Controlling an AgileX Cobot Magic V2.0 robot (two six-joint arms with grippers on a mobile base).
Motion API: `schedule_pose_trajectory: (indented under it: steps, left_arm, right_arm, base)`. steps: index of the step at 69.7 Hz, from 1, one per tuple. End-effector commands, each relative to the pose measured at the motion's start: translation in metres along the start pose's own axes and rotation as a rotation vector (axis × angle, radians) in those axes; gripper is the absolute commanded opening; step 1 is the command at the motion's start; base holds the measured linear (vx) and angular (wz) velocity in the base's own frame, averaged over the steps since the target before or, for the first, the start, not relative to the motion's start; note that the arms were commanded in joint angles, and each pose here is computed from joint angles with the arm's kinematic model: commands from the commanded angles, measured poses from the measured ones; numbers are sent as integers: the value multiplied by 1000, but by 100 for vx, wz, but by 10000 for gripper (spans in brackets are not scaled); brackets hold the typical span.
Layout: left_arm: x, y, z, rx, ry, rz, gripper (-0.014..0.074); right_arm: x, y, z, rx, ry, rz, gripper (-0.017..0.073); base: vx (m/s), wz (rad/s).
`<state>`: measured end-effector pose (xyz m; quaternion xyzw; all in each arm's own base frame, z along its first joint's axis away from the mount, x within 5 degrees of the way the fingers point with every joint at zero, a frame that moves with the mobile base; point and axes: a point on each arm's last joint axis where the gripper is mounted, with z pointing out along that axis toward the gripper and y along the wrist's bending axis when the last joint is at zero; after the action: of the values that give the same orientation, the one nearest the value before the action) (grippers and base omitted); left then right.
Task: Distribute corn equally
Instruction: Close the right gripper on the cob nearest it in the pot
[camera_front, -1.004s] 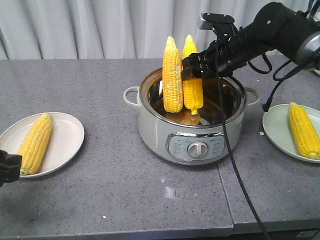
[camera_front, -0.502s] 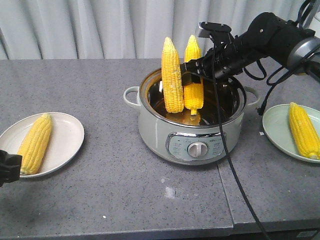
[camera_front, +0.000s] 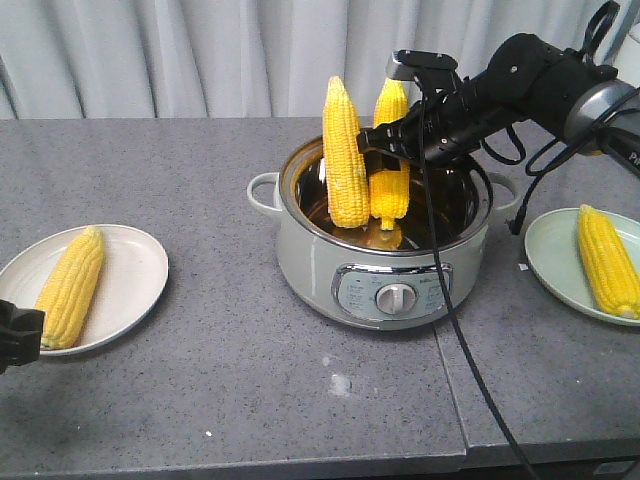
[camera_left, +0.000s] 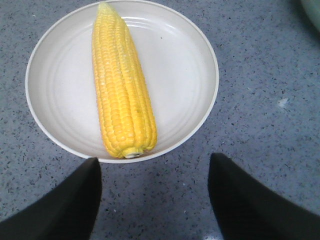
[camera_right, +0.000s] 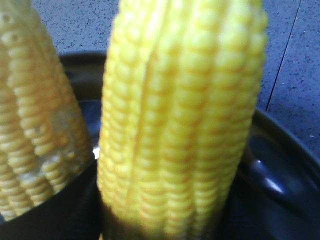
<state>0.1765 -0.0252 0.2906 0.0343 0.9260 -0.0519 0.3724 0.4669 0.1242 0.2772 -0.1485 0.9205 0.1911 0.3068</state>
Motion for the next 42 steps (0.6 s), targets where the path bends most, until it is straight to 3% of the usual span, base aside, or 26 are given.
schedule_pose_trajectory:
  steps: [1, 13, 25, 42]
  left_arm:
    - [-12, -2, -9, 12, -94, -10, 472]
    - [-12, -2, -9, 12, -94, -10, 472]
    - [-12, -2, -9, 12, -94, -10, 472]
    - [-12, -2, -9, 12, -94, -10, 472]
  right_arm:
    - [-17, 5, -26, 10, -108, -14, 245]
    - [-16, 6, -26, 6, -92, -19, 183]
    - [-15, 8, -31, 0, -78, -84, 185]
    - [-23, 17, -57, 8, -136, -118, 190]
  base:
    - [0, 0]
    - [0, 0]
    - [0, 0]
    - [0, 0]
